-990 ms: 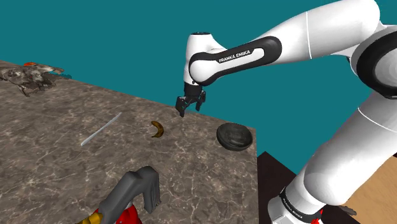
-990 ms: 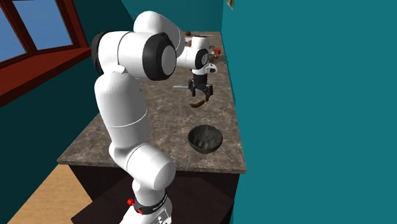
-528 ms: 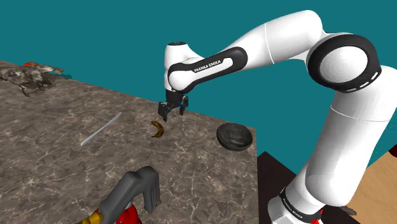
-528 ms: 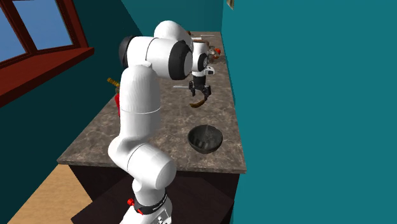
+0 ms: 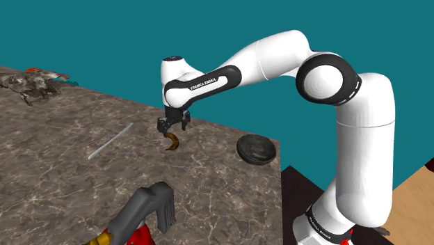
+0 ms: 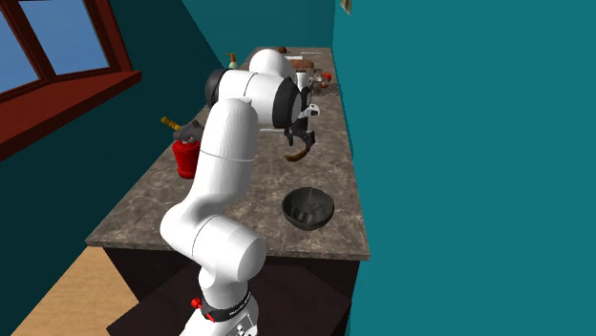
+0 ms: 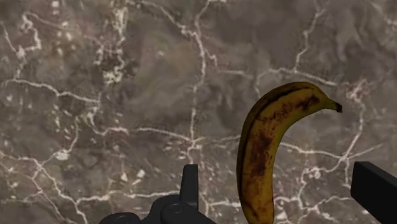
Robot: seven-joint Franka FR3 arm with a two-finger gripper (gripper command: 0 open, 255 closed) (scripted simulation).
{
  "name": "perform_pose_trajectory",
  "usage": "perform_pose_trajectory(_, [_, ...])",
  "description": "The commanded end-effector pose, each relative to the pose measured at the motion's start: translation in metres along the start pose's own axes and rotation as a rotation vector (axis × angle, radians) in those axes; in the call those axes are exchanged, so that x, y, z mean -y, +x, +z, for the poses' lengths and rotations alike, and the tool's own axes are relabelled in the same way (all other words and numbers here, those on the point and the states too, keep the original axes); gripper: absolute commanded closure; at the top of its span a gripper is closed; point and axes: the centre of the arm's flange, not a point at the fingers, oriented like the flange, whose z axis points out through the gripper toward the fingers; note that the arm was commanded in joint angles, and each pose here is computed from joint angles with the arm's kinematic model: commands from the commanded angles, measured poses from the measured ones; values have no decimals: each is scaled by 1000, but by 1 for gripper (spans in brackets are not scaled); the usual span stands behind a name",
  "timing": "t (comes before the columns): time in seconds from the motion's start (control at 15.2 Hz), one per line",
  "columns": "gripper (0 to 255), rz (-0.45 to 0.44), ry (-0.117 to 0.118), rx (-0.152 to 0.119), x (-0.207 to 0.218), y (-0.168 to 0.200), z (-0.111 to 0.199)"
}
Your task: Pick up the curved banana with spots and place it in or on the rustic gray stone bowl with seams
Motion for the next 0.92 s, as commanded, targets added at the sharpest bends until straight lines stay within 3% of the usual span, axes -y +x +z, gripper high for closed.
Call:
perform_pose_trajectory(0.0, [0,0,0,0,1,2,10])
perform_pose_trajectory(0.26, [0,0,0,0,1,2,34])
perform_pose_trajectory(0.79, [0,0,0,0,1,2,34])
perform_pose_trajectory(0.86, [255,0,0,0,1,2,34])
